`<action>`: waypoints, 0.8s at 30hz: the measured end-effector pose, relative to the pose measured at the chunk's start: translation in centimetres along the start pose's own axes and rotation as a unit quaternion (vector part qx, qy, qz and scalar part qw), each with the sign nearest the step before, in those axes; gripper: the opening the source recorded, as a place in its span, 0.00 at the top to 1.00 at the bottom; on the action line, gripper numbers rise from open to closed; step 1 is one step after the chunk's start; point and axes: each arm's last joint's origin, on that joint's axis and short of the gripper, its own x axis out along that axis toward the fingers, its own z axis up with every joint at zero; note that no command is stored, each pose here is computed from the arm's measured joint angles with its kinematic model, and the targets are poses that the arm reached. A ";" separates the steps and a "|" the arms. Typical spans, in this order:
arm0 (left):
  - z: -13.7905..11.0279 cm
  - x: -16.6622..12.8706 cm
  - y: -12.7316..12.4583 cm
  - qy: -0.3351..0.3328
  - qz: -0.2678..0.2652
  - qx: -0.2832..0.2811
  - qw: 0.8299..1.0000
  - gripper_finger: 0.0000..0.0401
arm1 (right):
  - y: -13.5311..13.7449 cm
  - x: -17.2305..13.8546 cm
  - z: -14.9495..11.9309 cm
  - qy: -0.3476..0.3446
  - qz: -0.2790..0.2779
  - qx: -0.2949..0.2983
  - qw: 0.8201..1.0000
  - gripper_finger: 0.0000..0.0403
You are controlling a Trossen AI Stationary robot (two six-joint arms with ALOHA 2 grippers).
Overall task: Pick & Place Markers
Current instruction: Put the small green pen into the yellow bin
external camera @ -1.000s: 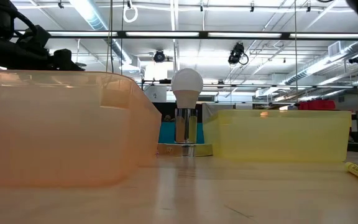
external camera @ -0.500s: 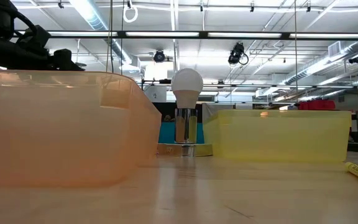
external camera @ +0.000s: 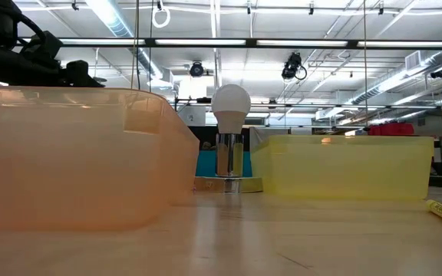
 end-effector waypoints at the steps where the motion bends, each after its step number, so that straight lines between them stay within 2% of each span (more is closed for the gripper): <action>1: 0.0 0.0 0.0 0.000 0.000 0.000 1.000 0.05 | 0.1 0.2 0.0 -0.002 -0.002 -0.005 1.000 0.50; 11: 0.0 0.0 0.0 0.000 0.000 0.000 1.000 0.05 | 0.8 2.2 -0.2 -0.007 -0.027 -0.050 0.998 0.50; 24: 0.0 0.0 0.0 0.000 0.000 0.000 1.000 0.05 | 1.1 5.2 -0.6 -0.010 -0.058 -0.055 0.997 0.50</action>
